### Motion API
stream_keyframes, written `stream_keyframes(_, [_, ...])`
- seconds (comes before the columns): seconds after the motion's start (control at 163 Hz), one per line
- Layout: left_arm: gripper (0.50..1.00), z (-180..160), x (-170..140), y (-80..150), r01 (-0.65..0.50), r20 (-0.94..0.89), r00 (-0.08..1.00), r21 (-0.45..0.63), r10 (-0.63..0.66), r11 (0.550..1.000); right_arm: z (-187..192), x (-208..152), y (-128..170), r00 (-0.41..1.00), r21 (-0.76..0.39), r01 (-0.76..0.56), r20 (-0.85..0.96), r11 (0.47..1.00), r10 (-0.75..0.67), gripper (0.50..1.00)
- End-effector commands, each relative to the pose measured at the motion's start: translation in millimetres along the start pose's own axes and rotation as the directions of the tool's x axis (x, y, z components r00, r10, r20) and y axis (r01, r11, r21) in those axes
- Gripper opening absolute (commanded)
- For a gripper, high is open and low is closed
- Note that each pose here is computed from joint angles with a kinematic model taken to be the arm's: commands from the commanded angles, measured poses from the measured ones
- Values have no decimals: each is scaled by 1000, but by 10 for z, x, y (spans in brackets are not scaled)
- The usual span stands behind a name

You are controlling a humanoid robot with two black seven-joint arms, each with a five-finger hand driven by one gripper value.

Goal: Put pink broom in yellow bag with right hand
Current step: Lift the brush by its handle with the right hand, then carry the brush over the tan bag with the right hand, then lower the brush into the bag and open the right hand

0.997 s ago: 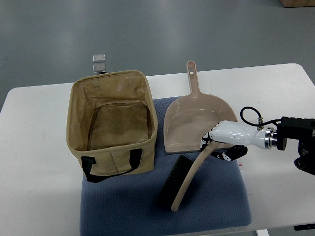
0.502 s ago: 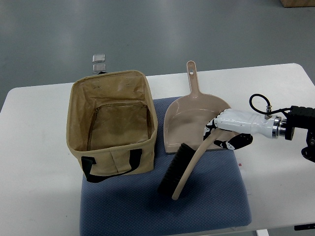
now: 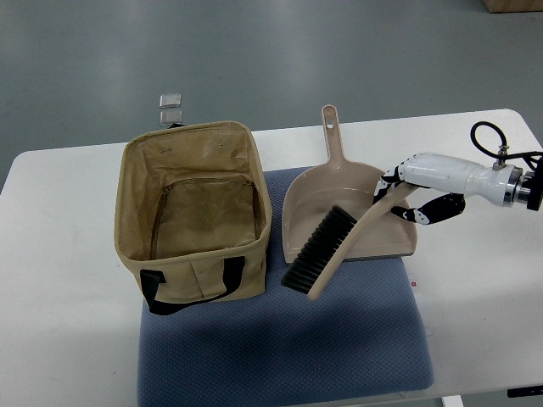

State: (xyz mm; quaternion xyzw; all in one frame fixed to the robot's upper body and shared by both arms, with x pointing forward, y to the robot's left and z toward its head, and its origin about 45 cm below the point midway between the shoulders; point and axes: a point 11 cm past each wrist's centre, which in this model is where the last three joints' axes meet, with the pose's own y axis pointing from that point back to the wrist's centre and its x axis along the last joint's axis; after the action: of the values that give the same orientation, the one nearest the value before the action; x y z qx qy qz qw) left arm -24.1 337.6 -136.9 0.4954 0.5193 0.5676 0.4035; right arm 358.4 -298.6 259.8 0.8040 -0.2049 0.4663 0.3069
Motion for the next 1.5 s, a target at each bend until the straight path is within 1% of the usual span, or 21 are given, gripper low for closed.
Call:
stream_keyframes(0.0, [1000,0,1,0,0,0,1000,0,0,1000,22,382,59,999,-14,-54,-4,998,54,500])
stream_keyframes(0.208, [1000,0,1,0,0,0,1000,0,0,1000,63,1065,69,992,-41,-117,-51,992,114,500])
stream_keyframes(0.306, [1000,0,1,0,0,0,1000,0,0,1000,18,1287,18,987,-35,-142,-78,989,139,500])
stream_keyframes(0.41, [1000,1,1,0,0,-1,1000,0,0,1000,-234,1524,-276,983,40,-152,-98,988,156,500])
stream_keyframes(0.514, [1000,1,1,0,0,-1,1000,0,0,1000,-427,1594,-545,984,97,-141,-93,985,150,500])
stream_keyframes(0.551, [1000,0,1,0,0,-1,1000,0,0,1000,-527,1608,-704,985,126,-136,-92,983,148,500])
stream_keyframes(0.667, [1000,1,1,0,0,-1,1000,0,0,1000,-739,1592,-1103,987,178,-119,-86,977,136,500])
stream_keyframes(0.722, [1000,1,1,0,0,-1,1000,0,0,1000,-771,1572,-1230,988,182,-116,-79,977,132,500])
stream_keyframes(0.856, [1000,1,1,0,0,-1,1000,0,0,1000,-830,1315,-1573,995,176,-51,-76,983,66,500])
stream_keyframes(0.96, [1000,1,1,0,0,-1,1000,0,0,1000,-846,1215,-1692,996,171,-35,-72,985,48,500])
stream_keyframes(1.089, [1000,1,1,0,0,-1,1000,0,0,1000,-992,1106,-1854,996,188,-16,-87,982,33,500])
stream_keyframes(1.199, [1000,1,1,0,0,-1,1000,0,0,1000,-1040,1022,-1924,995,186,-3,-98,983,21,500])
stream_keyframes(1.334, [1000,1,1,0,0,-1,1000,0,0,1000,-1042,726,-2049,988,174,51,-156,983,-24,500])
stream_keyframes(1.493, [1000,1,1,0,0,-1,1000,0,0,1000,-1095,526,-2187,982,175,79,-181,981,-46,500])
